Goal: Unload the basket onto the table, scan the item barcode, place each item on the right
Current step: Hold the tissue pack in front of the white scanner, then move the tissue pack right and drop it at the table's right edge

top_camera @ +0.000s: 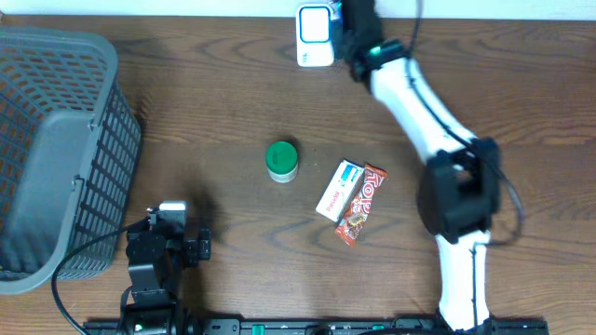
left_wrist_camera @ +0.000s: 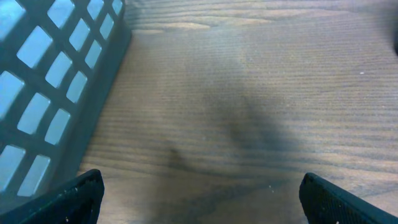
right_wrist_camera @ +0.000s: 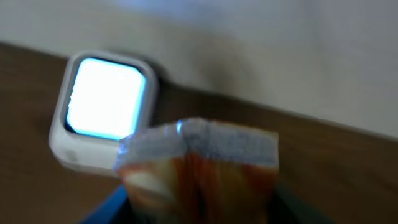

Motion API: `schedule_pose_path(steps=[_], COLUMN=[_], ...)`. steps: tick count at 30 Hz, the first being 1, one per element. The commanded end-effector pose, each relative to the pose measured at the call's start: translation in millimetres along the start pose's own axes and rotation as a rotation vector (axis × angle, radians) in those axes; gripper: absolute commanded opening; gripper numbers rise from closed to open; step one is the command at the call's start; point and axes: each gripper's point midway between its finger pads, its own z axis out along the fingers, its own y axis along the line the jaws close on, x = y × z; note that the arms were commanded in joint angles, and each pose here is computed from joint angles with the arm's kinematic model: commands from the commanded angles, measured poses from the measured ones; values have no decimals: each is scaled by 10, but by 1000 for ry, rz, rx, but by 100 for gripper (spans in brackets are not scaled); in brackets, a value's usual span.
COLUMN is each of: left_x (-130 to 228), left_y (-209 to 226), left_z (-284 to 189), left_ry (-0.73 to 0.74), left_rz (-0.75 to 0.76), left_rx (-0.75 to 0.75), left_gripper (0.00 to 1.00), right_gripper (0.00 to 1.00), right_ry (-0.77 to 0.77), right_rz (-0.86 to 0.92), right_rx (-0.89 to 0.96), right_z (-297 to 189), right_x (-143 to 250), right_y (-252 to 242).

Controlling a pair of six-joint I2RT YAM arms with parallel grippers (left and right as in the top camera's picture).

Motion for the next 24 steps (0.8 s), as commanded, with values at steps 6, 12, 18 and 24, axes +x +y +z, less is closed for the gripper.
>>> schedule_pose_path(steps=[6, 12, 18, 24], left_x=[120, 120, 120, 120], left_y=[-1, -1, -1, -1], left_z=[17, 17, 17, 17], left_ry=[39, 39, 39, 39], left_rz=[5, 5, 5, 5], left_rx=[-5, -5, -5, -5], left_gripper=[100, 100, 100, 100], right_gripper=[54, 56, 63, 74], right_ry=[448, 726, 880, 961], right_rz=[81, 310, 528, 758], right_rx=[384, 582, 642, 590], right_z=[-842, -1125, -1346, -1479], right_x=[914, 1945, 2873, 3694], right_y=[-1713, -2830, -3467, -3658])
